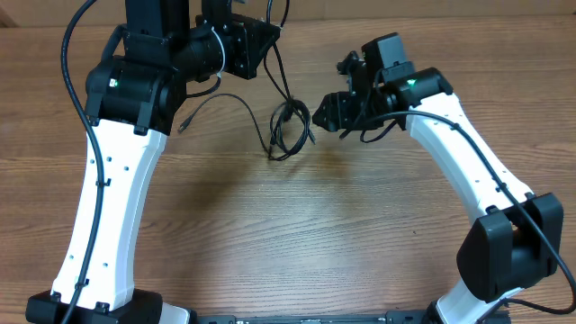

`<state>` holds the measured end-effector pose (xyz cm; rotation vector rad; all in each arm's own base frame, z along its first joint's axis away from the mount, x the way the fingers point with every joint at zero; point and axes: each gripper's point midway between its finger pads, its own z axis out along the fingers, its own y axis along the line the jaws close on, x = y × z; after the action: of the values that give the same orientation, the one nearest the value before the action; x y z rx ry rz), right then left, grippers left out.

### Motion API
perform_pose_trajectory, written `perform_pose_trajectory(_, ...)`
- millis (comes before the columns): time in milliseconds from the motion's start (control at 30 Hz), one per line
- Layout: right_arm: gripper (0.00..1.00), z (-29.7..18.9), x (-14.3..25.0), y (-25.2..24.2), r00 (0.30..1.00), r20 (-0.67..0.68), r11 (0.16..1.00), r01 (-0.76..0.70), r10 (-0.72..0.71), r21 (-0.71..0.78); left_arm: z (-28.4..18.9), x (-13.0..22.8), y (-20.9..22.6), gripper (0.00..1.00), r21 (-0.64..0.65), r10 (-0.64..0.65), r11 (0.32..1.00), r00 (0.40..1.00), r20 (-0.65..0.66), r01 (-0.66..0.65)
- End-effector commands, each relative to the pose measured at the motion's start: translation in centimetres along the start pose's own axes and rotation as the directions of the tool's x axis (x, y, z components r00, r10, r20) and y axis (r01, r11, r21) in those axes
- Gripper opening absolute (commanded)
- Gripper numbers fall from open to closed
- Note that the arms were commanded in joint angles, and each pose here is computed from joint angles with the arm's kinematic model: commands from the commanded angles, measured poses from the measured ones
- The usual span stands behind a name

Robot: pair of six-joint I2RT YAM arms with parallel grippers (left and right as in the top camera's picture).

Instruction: Untangle cables

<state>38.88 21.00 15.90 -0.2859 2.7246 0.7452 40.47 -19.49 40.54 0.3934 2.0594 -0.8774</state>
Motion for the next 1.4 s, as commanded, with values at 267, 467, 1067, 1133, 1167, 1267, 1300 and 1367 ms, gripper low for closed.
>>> perform_pose_trajectory(267, 0.60, 2.5, 1.8, 1.9, 0.996, -0.082, 0.999, 0.017, -0.020, -0.037, -1.7, -1.0, -2.5, 0.04, 0.055, 0.018, 0.998, 0.999, 0.040, -0.020)
perform_pose_trajectory(467, 0.60, 2.7, 1.5, 2.9, 0.993, -0.077, 0.994, -0.091, 0.087, -0.053, -1.3, -0.6, -3.1, 0.04, 0.061, 0.022, 0.998, 0.999, 0.025, -0.024)
perform_pose_trajectory(1067, 0.61, 2.7, 2.9, 4.3, 0.992, -0.129, 0.992, -0.019, 0.003, -0.123, -0.9, 0.0, -0.3, 0.04, -0.100, 0.021, 0.995, 1.000, 0.010, -0.020)
perform_pose_trajectory(1133, 0.62, 2.9, 3.0, 4.0, 0.992, -0.126, 0.996, -0.010, -0.001, -0.089, -0.9, -0.4, -0.5, 0.04, -0.094, 0.026, 0.995, 0.999, 0.026, -0.023)
perform_pose_trajectory(1167, 0.63, 3.0, 3.0, 4.0, 0.992, -0.125, 0.997, -0.005, -0.006, -0.082, -0.9, -0.5, -0.8, 0.04, -0.081, 0.022, 0.997, 0.999, 0.032, -0.019)
perform_pose_trajectory(1267, 0.64, 3.1, 3.1, 4.3, 0.992, -0.124, 0.997, 0.006, -0.016, -0.078, -0.8, -0.8, -1.7, 0.04, -0.041, 0.032, 0.999, 0.999, 0.043, -0.030)
perform_pose_trajectory(1300, 0.64, 3.2, 3.1, 4.2, 0.992, -0.122, 0.998, 0.006, -0.014, -0.068, -0.8, -0.9, -1.7, 0.04, -0.041, 0.027, 0.999, 0.999, 0.047, -0.025)
perform_pose_trajectory(1367, 0.62, 3.3, 3.0, 3.8, 0.993, -0.115, 0.999, 0.011, -0.016, -0.040, -0.7, -1.0, -2.0, 0.04, -0.034, 0.034, 0.999, 0.998, 0.051, -0.032)
